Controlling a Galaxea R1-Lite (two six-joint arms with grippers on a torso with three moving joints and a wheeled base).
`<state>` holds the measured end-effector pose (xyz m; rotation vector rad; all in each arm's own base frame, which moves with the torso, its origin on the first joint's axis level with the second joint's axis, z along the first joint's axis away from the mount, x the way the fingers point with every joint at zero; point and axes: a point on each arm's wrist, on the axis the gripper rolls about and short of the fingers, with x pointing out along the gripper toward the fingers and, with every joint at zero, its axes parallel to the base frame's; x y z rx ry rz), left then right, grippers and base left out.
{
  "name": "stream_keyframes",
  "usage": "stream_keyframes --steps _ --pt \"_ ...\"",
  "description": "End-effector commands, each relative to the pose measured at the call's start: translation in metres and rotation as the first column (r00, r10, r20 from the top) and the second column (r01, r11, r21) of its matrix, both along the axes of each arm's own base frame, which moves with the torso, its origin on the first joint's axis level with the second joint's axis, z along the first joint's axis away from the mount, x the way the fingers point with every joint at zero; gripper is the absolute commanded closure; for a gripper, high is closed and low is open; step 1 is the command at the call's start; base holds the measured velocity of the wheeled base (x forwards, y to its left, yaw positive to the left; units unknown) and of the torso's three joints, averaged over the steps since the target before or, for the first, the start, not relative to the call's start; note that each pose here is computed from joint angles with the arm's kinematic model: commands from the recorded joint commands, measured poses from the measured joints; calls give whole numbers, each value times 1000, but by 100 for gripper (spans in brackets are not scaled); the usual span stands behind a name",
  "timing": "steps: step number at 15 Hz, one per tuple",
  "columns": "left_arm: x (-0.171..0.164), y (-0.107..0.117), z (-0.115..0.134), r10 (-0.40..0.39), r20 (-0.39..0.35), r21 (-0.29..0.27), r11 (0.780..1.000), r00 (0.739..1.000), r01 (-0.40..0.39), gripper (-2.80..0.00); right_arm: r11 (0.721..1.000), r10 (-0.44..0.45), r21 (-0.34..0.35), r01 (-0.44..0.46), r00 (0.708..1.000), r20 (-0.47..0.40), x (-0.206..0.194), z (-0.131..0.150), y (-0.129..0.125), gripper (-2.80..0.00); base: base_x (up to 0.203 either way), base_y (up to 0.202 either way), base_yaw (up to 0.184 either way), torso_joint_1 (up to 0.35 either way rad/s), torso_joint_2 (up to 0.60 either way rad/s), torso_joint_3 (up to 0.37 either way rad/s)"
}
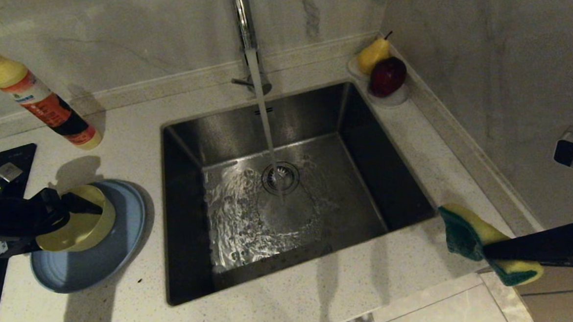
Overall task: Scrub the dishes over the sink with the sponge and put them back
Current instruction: Wash the bowl
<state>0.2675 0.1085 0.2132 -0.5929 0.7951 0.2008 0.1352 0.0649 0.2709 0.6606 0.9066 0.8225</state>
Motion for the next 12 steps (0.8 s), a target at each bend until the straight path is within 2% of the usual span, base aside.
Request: stream_keyframes --steps 1,4,5,12 --pt "0 0 -1 -1 -3 -5 1000 1000 1 -280 1000 2 3 -2 1000 -4 -2 0 -1 0 0 0 0 0 0 0" --pt "0 0 -1 0 -3 -4 1000 1000 0 -280 1000 2 4 -2 1000 -2 -3 0 -1 0 0 0 0 0 0 0" --pt "1 0 0 3 0 -3 1000 1000 -3 0 1000 2 5 -2 1000 1 -4 1 -1 0 0 0 0 0 0 0" --pt "1 1 3 14 8 -1 1000 1000 -14 0 1000 2 2 -2 1000 -7 -2 -1 -1 0 0 0 0 0 0 0"
